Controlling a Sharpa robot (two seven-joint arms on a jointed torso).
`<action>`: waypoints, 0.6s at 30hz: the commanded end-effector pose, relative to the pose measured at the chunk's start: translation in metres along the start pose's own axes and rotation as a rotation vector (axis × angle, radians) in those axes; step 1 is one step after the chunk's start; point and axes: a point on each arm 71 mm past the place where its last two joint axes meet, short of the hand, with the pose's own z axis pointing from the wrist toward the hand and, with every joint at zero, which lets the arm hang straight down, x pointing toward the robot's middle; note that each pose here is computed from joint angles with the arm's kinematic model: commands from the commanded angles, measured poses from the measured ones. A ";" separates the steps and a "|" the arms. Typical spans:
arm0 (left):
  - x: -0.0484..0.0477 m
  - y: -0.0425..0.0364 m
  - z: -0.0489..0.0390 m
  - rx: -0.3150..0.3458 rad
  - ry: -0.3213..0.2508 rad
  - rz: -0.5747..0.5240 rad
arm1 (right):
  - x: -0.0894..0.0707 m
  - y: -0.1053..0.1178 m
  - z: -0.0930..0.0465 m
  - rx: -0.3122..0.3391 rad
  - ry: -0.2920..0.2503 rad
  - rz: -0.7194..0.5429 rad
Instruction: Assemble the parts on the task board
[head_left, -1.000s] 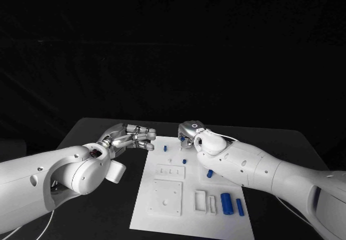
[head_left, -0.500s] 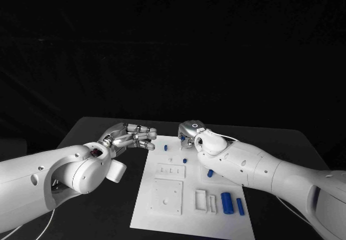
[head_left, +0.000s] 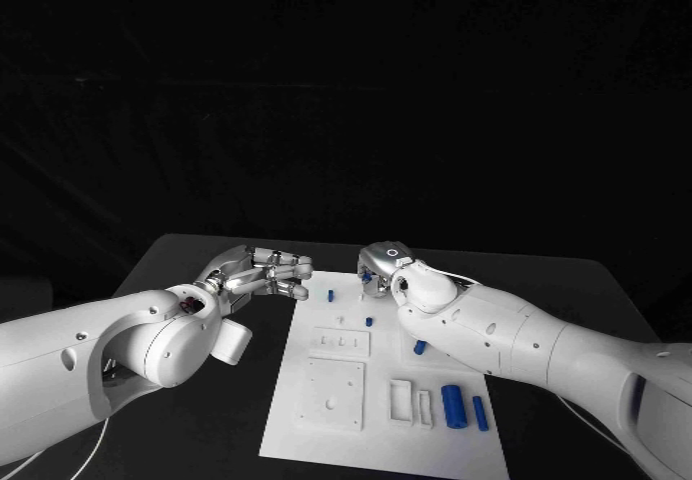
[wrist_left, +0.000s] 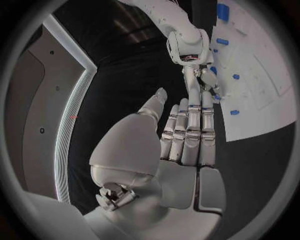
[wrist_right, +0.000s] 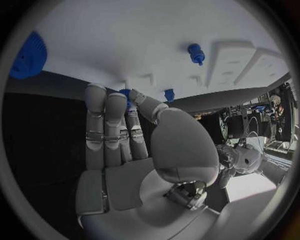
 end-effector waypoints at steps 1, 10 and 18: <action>0.0008 -0.0016 0.0004 0.008 0.013 0.002 | 0.013 -0.005 -0.006 0.024 0.050 -0.016; -0.0003 -0.0015 0.0002 0.007 0.010 0.003 | 0.012 -0.006 -0.007 0.027 0.032 -0.013; -0.0006 -0.0015 0.0001 0.007 0.010 0.003 | 0.012 -0.004 -0.008 0.018 0.033 -0.009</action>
